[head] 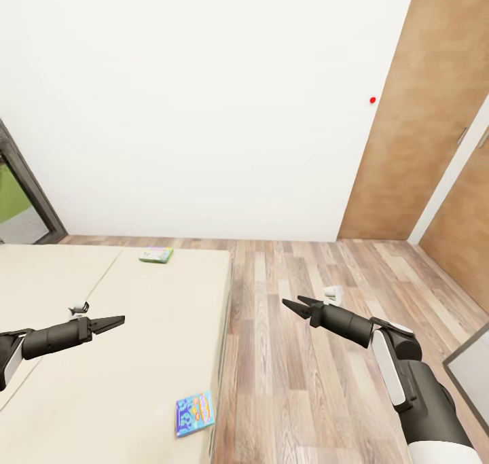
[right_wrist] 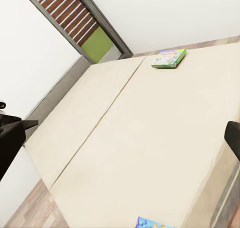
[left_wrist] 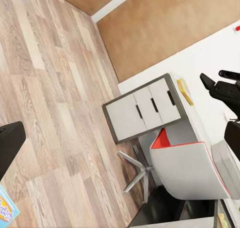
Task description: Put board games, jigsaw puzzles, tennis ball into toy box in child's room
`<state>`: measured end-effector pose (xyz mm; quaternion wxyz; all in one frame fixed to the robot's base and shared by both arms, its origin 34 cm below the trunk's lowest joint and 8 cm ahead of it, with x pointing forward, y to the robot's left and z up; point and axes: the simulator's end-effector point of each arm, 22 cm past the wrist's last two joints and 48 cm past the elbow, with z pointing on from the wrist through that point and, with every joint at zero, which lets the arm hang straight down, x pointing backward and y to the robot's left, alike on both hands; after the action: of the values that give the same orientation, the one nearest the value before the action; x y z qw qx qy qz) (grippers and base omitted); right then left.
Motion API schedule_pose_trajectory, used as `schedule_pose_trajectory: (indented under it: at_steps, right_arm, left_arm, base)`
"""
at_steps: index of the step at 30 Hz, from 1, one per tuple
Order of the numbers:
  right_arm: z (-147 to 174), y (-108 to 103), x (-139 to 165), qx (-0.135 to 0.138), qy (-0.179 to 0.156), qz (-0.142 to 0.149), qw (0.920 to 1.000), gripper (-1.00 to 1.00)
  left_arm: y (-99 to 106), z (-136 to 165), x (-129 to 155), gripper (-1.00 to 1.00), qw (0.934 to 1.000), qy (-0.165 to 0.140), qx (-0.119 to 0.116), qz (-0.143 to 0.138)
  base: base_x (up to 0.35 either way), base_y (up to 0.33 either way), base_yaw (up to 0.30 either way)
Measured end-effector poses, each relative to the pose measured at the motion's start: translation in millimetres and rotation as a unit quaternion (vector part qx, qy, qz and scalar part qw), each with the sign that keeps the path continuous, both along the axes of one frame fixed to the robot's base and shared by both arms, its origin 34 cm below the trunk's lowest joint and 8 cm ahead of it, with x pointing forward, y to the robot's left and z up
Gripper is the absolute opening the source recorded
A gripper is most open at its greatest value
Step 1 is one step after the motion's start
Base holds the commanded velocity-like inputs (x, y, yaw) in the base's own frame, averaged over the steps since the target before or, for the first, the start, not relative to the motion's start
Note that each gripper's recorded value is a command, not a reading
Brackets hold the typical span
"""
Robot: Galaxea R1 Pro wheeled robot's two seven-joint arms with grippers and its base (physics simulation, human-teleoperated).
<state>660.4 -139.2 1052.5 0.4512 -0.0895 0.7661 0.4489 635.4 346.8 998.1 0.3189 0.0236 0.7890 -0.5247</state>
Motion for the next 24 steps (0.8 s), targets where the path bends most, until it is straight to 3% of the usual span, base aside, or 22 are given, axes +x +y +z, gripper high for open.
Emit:
schedule_pose_trajectory:
  at_steps: [15, 24]
  right_arm:
    - [6.4, 0.2, -0.6, -0.001, -0.006, -0.001, 1.0000, 1.00]
    - [6.3, 0.6, -0.6, -0.003, -0.006, 0.000, 1.0000, 1.00]
  left_arm:
    - [0.0, 6.8, 0.1, 1.00, 1.0000, -0.006, 0.000, 0.000]
    - [0.1, 6.6, -0.2, 1.00, 1.0000, -0.006, 0.000, 0.000]
  base:
    - [0.006, -0.112, 0.060]
    - [0.001, -0.099, 0.227]
